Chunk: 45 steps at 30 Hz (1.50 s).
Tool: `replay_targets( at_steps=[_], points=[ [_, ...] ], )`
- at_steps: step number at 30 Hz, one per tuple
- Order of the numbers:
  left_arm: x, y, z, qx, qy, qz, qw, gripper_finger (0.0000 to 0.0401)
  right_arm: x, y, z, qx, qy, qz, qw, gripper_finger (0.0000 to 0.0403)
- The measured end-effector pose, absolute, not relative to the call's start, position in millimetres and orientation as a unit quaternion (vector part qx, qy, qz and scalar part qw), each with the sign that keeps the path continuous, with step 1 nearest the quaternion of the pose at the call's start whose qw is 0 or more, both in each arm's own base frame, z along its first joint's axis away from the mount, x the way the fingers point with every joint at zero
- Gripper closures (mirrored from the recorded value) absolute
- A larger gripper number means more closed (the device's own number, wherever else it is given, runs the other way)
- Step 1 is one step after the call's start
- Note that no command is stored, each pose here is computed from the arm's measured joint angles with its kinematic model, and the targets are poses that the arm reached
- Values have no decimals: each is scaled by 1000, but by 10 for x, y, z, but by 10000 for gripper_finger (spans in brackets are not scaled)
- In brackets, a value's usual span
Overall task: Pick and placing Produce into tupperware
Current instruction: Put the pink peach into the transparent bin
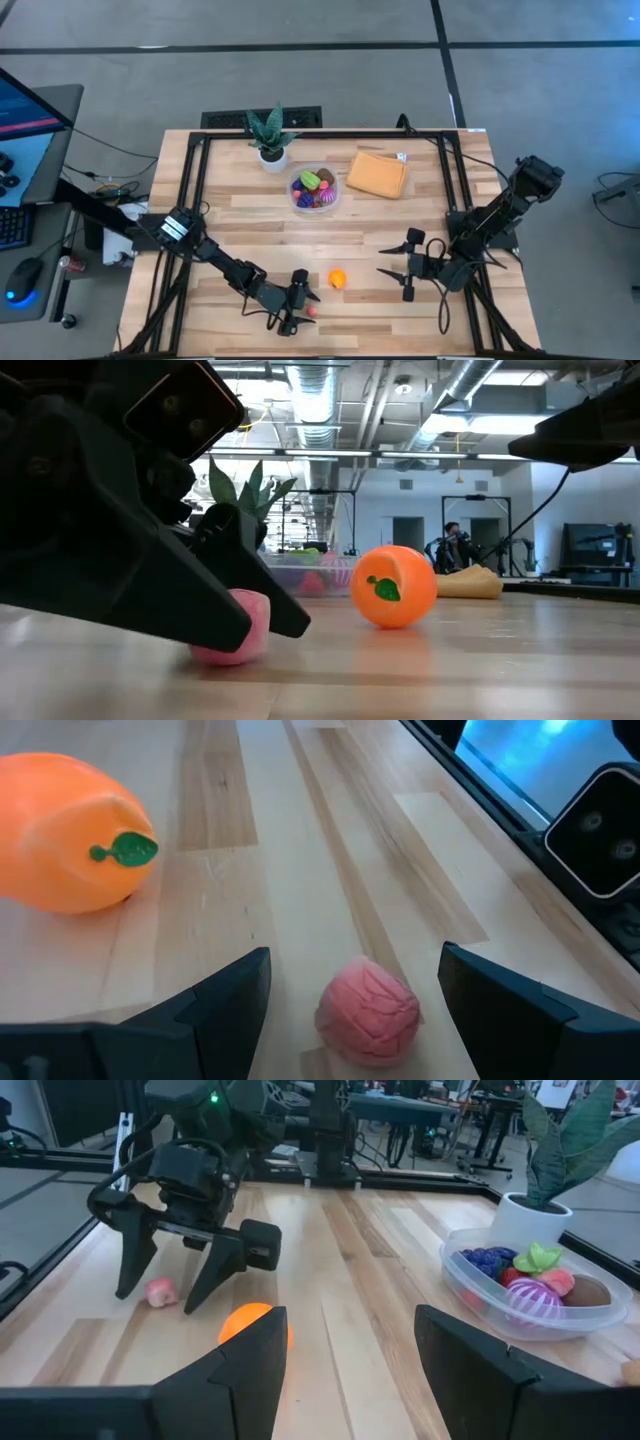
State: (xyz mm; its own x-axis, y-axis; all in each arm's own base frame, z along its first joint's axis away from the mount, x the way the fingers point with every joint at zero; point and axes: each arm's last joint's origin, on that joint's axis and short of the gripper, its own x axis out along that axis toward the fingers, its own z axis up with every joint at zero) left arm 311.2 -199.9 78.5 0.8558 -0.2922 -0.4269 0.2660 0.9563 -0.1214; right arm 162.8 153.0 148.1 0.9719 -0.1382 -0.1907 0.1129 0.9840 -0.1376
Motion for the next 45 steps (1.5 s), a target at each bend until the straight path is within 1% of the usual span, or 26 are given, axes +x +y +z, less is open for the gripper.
replay_targets(
  at_steps=[3, 5, 14, 19, 31, 45],
  points=[
    [3109, -2000, 780, -30, 229, -148, 962, 126, 1628, 1529, 1481, -63, 100, -63, 991, 159],
    [3108, -2000, 777, -29, 231, -149, 961, 133, 1628, 1530, 1481, -63, 100, -63, 991, 159],
    [3105, -2001, 774, -29, 234, -154, 960, 208, 1628, 1530, 1481, -63, 100, -63, 991, 159],
    [3102, -2000, 768, -28, 236, -153, 959, 232, 1628, 1530, 1481, -63, 100, -63, 991, 159],
    [3102, -1999, 767, -27, 236, -153, 959, 267, 1628, 1530, 1481, -63, 100, -63, 991, 159],
    [3102, -1999, 769, -27, 236, -153, 959, 271, 1628, 1530, 1481, -63, 100, -63, 991, 159]
  ],
)
